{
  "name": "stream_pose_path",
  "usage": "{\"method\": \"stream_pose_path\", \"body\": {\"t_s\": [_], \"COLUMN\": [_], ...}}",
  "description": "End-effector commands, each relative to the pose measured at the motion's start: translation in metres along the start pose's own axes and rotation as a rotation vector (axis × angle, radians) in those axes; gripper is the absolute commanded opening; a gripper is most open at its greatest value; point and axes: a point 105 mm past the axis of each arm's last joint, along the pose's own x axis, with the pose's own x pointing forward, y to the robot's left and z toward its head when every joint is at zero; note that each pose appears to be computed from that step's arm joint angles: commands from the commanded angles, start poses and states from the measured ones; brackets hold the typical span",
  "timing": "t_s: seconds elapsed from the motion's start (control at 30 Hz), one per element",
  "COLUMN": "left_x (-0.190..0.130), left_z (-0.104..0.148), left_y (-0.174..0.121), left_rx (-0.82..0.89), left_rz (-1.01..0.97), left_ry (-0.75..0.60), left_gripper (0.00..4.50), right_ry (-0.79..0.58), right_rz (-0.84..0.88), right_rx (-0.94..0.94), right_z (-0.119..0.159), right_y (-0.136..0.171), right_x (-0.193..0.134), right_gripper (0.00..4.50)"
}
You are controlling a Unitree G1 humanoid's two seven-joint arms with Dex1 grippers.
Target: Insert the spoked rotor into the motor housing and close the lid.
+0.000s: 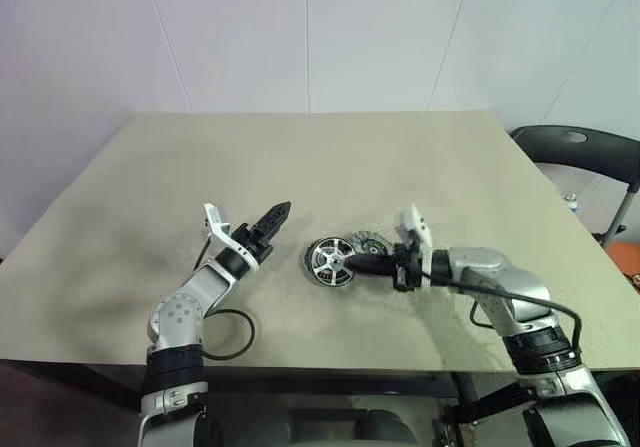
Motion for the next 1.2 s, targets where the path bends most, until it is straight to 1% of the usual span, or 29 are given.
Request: {"method": "stream_pose_path", "body": {"t_s": [0.03, 0.1, 0.17, 0.27, 0.37, 0.43, 0.53, 0.7, 0.93, 1.1, 1.2], "left_x": [0.0, -0.003, -0.009, -0.015, -0.021, -0.023, -0.023, -0.021, -0.021, -0.019, -0.019], "left_z": [0.005, 0.016, 0.033, 0.052, 0.062, 0.068, 0.068, 0.06, 0.06, 0.058, 0.057], "left_y": [-0.007, -0.006, -0.004, 0.002, 0.008, 0.009, 0.01, 0.012, 0.013, 0.014, 0.013], "left_rx": [0.031, 0.106, 0.184, 0.236, 0.273, 0.284, 0.287, 0.275, 0.277, 0.278, 0.279], "left_rz": [-0.029, -0.03, -0.018, 0.003, 0.022, 0.029, 0.027, 0.025, 0.031, 0.033, 0.032], "left_ry": [-0.022, -0.039, -0.078, -0.121, -0.133, -0.146, -0.15, -0.14, -0.143, -0.139, -0.137], "left_gripper": [3.01, 3.01, 3.01, 3.01, 3.01, 3.01, 3.01, 3.01, 3.01, 3.01, 3.01], "right_ry": [-0.027, -0.006, 0.033, 0.052, 0.056, 0.044, 0.04, 0.026, 0.005, -0.049, -0.062], "right_rz": [-0.028, -0.044, -0.072, -0.076, -0.075, -0.09, -0.122, -0.134, -0.148, -0.211, -0.232], "right_rx": [-0.048, -0.055, -0.06, -0.061, -0.067, -0.079, -0.105, -0.111, -0.127, -0.153, -0.157], "right_z": [0.014, 0.012, 0.004, -0.001, -0.003, 0.001, 0.003, 0.003, 0.007, 0.018, 0.021], "right_y": [-0.004, -0.006, -0.01, -0.011, -0.009, -0.011, -0.016, -0.018, -0.02, -0.031, -0.034], "right_x": [0.006, 0.009, 0.011, 0.016, 0.02, 0.023, 0.025, 0.027, 0.028, 0.028, 0.029], "right_gripper": [0.0, 0.0, 0.0, 0.0, 0.0, 0.0, 0.0, 0.0, 0.0, 0.0, 0.0]}}
